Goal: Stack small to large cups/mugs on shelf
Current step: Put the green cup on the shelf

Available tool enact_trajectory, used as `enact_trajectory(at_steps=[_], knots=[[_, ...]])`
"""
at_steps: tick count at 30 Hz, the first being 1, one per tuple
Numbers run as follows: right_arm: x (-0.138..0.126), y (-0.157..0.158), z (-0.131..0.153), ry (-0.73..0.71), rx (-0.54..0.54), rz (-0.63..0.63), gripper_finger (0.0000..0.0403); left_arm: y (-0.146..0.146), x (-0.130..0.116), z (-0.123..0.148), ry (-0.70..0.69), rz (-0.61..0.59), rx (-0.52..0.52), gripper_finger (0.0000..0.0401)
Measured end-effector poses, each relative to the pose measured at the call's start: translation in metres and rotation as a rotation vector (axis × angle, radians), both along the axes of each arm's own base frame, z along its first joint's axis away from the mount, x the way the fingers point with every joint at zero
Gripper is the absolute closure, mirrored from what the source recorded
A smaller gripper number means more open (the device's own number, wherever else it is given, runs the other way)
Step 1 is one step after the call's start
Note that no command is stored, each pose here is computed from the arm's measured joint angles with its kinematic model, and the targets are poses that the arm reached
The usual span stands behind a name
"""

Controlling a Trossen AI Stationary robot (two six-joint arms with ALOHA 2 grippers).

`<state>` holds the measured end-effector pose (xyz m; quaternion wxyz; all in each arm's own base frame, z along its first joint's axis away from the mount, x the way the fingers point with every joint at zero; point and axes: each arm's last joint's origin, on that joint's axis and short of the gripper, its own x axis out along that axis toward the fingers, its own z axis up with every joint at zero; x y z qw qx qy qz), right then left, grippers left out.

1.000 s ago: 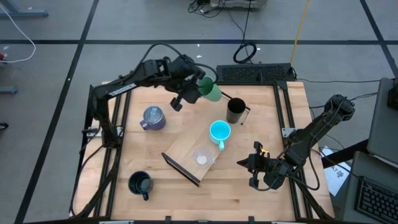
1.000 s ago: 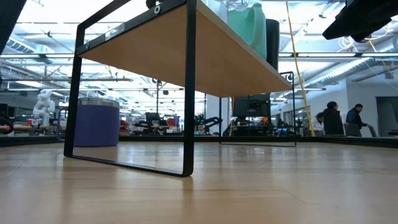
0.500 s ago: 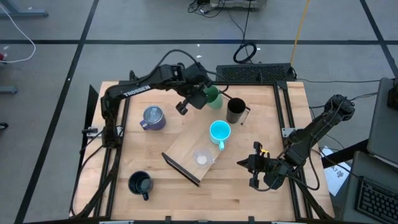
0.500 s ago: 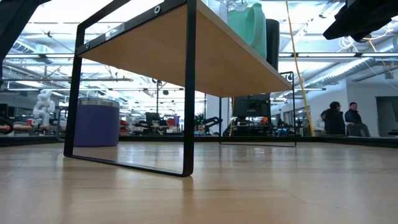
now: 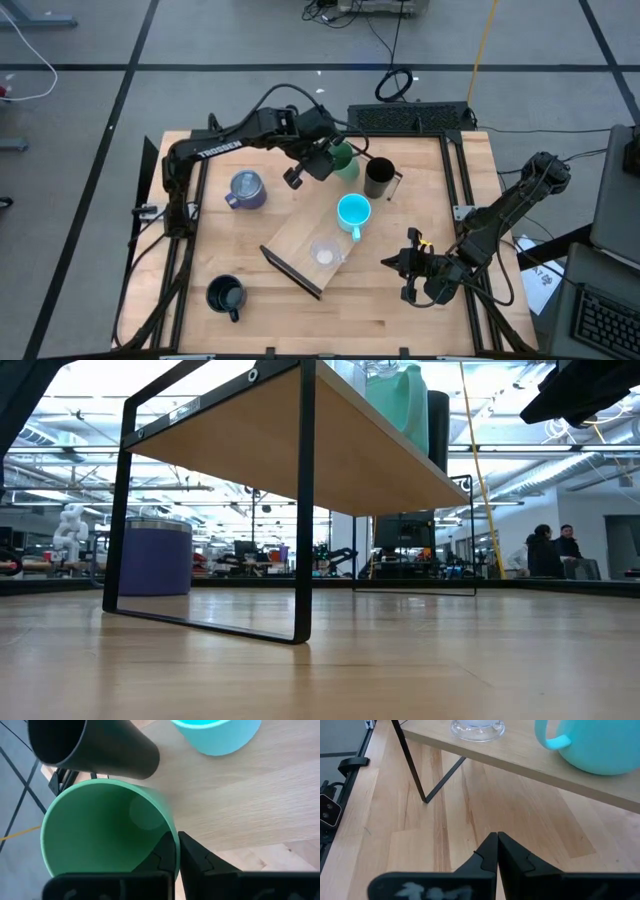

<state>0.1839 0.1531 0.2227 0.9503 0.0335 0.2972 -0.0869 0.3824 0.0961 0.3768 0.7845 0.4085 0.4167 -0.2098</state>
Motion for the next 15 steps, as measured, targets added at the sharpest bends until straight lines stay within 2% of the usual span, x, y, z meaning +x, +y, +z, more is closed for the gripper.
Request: enact_trajectory(at_steps=[8,15], knots=[[0.0,0.0,0.0,0.001,-0.003,0.003,0.0403,-0.0007,0.0021,0.0012,-0.022,0.012,-0.002,0.0354],[0.0,0.0,0.0,0.002,-0.006,0.005,0.0403,-0.0006,0.0024,0.0015,-0.026,0.017,-0.005,0.0346]])
